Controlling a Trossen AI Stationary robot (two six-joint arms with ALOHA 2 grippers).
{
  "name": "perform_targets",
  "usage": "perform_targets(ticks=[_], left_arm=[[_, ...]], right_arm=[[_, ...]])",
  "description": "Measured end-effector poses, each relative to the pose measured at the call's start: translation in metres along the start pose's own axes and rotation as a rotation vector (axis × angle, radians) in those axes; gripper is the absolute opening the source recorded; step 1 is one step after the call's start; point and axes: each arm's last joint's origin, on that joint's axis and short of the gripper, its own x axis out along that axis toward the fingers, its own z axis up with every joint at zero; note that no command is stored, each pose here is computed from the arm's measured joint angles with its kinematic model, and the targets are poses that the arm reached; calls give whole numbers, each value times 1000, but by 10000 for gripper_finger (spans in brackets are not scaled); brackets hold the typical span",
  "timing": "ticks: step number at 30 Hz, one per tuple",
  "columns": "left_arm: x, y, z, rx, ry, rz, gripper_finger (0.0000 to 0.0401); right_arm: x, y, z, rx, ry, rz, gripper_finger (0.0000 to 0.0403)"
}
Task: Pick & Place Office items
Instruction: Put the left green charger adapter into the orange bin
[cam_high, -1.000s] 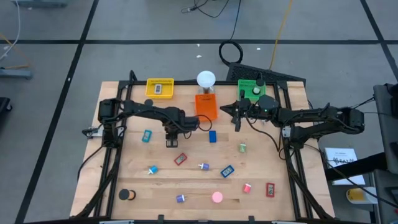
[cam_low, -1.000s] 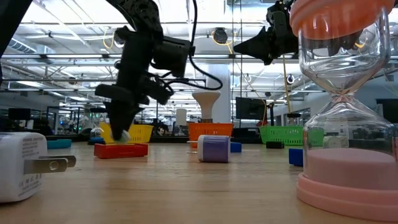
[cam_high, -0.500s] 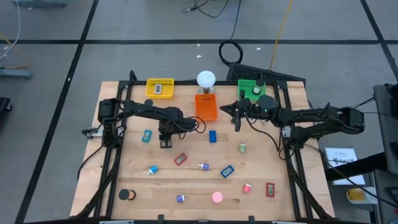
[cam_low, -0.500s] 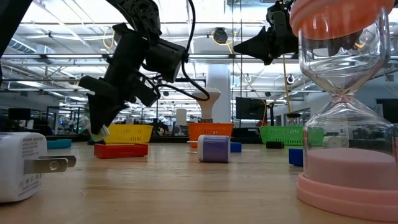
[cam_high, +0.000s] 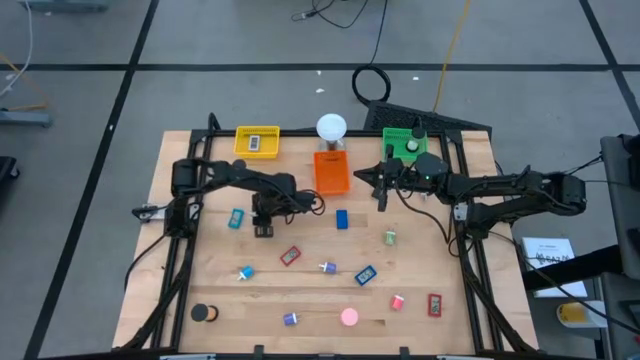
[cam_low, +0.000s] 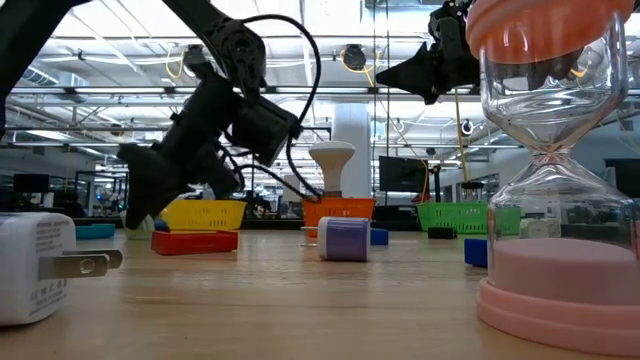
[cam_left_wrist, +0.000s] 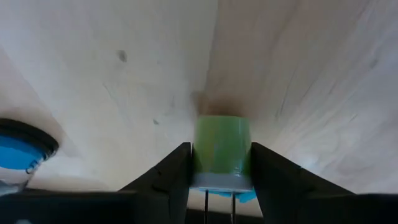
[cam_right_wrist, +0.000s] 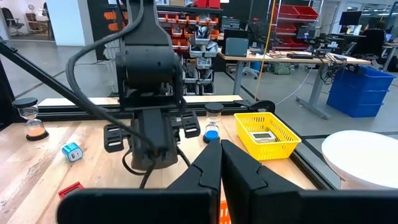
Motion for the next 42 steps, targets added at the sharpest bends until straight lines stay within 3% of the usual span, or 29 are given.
perform_targets(ticks=[9,17,27,34,42], left_arm=[[0,-1,1,6,-11,3,179],[-14,-5,-8,33,-47,91,229],[-41,-9,-66,15,-436,91,241],[-3,-8,-107,-59,-663,46,241],[31,-9,-103,-85,-829,27,242]], right_arm=[[0,0,0,-3,0,0,0],[0,0,0,-4,1,0,0],[0,0,-1,-2,9,1,0],[0,0,-1,-2,7,1,0],[0,0,0,-1,1,0,0]])
